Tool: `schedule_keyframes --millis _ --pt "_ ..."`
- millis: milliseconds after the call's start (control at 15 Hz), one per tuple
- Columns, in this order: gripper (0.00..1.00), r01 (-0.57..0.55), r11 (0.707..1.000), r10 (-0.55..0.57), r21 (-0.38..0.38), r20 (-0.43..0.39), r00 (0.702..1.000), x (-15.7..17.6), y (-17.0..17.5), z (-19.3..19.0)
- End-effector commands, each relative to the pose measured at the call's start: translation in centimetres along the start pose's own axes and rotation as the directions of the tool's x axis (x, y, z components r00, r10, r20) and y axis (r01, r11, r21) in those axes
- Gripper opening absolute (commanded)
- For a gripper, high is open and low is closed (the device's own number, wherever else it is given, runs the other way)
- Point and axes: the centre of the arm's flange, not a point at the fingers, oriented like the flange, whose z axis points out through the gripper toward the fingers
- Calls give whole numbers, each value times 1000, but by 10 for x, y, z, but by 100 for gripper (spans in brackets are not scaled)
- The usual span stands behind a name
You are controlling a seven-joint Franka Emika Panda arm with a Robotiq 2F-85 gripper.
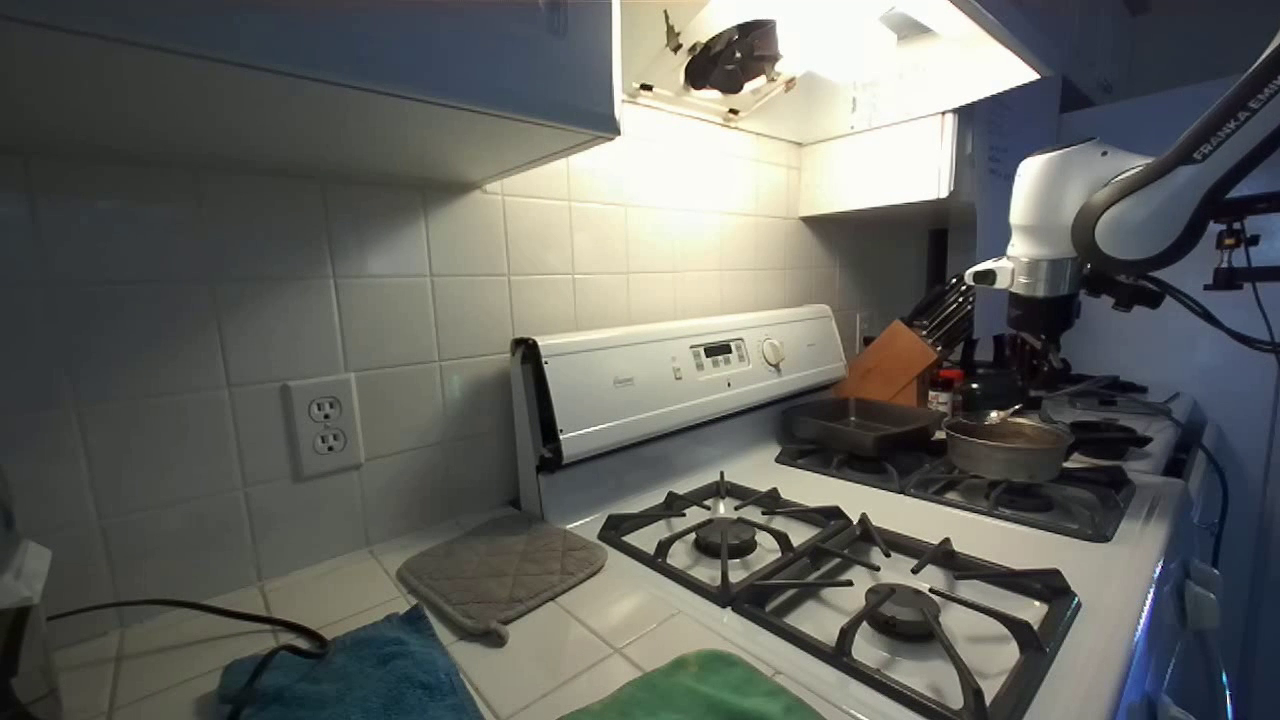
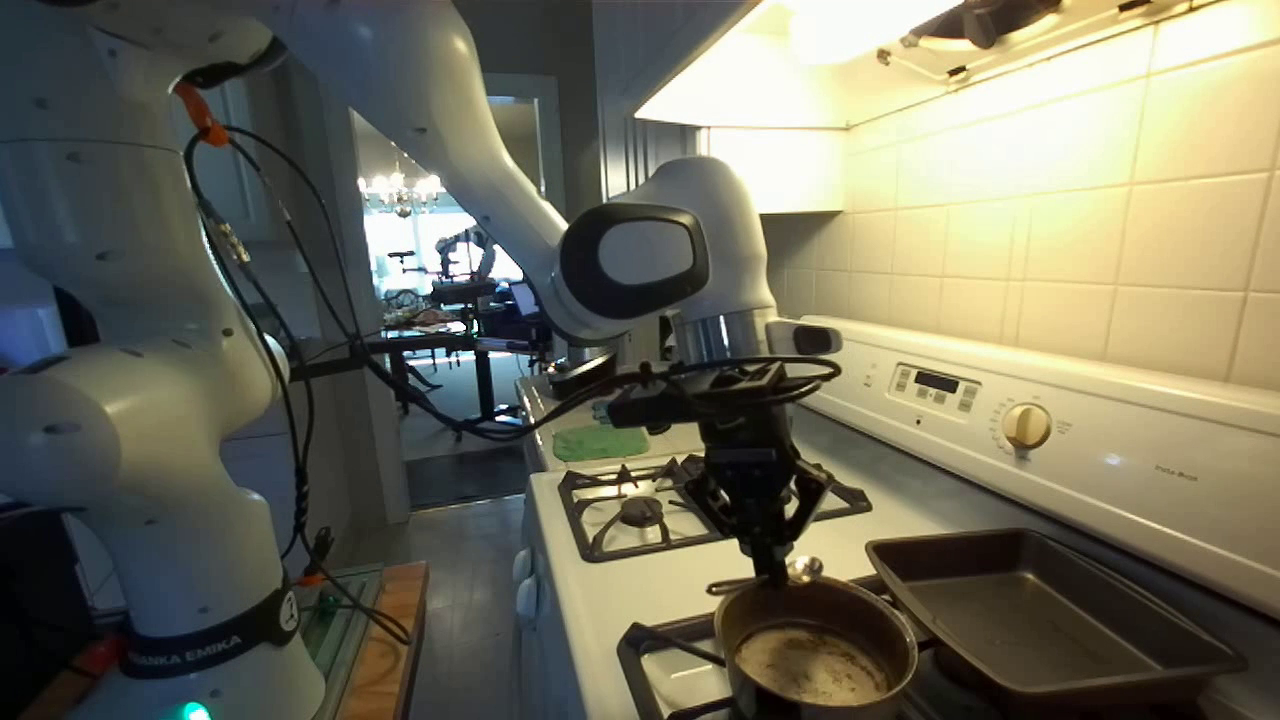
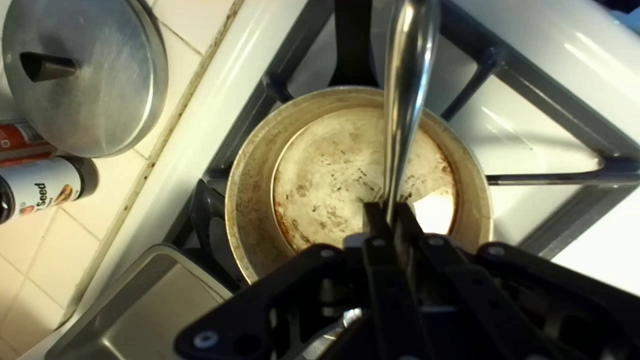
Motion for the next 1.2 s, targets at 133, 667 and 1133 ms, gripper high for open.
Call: schedule_keyframes --millis 133,667,1133 --pt "2 31 999 -30 23 -36 999 2 -44 -29" --pt "2 -35 998 37 53 -36 999 37 -106 -19" --pt "2 -233 965 242 121 -57 969 54 -141 -3"
